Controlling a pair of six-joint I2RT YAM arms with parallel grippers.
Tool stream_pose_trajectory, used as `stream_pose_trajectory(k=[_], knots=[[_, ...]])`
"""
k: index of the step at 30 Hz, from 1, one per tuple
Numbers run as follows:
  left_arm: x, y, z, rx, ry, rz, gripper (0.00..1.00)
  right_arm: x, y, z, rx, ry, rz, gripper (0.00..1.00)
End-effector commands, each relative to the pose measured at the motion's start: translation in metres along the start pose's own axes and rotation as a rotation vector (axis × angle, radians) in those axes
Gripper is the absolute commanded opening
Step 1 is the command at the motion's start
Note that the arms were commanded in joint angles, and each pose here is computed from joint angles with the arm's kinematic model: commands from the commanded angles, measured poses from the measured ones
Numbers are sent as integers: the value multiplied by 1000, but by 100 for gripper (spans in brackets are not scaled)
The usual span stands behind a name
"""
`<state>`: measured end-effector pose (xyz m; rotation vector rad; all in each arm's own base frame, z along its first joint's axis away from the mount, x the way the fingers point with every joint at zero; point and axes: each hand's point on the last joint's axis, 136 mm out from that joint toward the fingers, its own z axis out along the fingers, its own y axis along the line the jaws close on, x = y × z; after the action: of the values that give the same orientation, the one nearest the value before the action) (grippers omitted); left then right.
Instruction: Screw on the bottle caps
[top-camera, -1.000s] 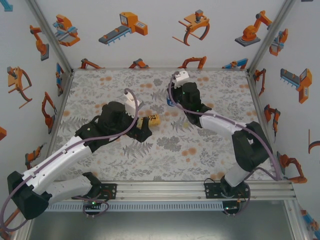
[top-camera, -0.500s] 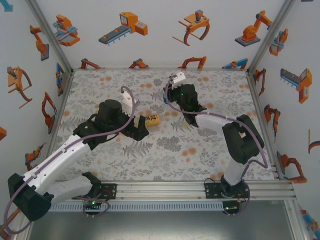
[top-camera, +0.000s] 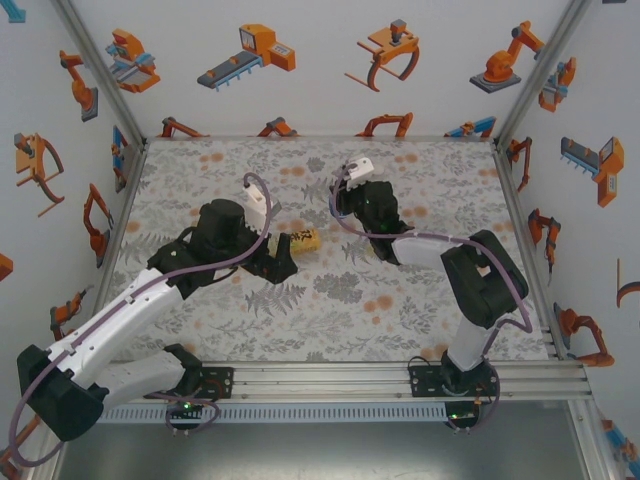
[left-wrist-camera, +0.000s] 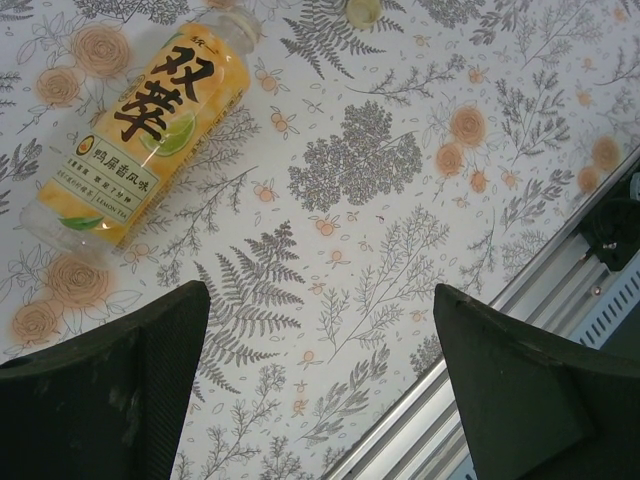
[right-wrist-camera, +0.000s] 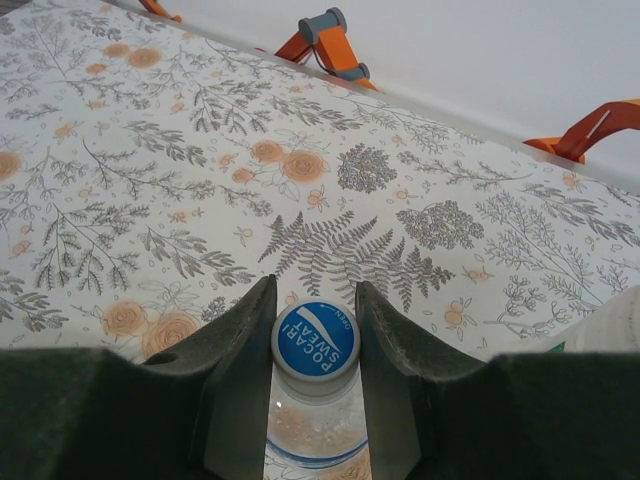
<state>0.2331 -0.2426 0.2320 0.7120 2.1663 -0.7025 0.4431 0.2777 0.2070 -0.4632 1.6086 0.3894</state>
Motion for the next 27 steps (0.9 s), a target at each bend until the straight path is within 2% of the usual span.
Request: stream_pose_trajectory(k=[1, 4, 7, 15, 27], knots=[[-11, -6, -13, 17, -33, 18, 84, -8, -1, -3, -5, -45, -7, 38], [-12, -7, -16, 18, -40, 23, 84, -20, -1, -3, -3, -66, -7, 51], [-12, -5, -18, 4, -28, 39, 84, -34, -1, -4, -4, -79, -12, 56], [-4, 5, -12, -39, 99, 149, 85, -70, 3, -23, -36, -98, -9, 56], [9, 14, 33, 109, 273, 466, 85, -105, 9, -98, -87, -52, 35, 55]])
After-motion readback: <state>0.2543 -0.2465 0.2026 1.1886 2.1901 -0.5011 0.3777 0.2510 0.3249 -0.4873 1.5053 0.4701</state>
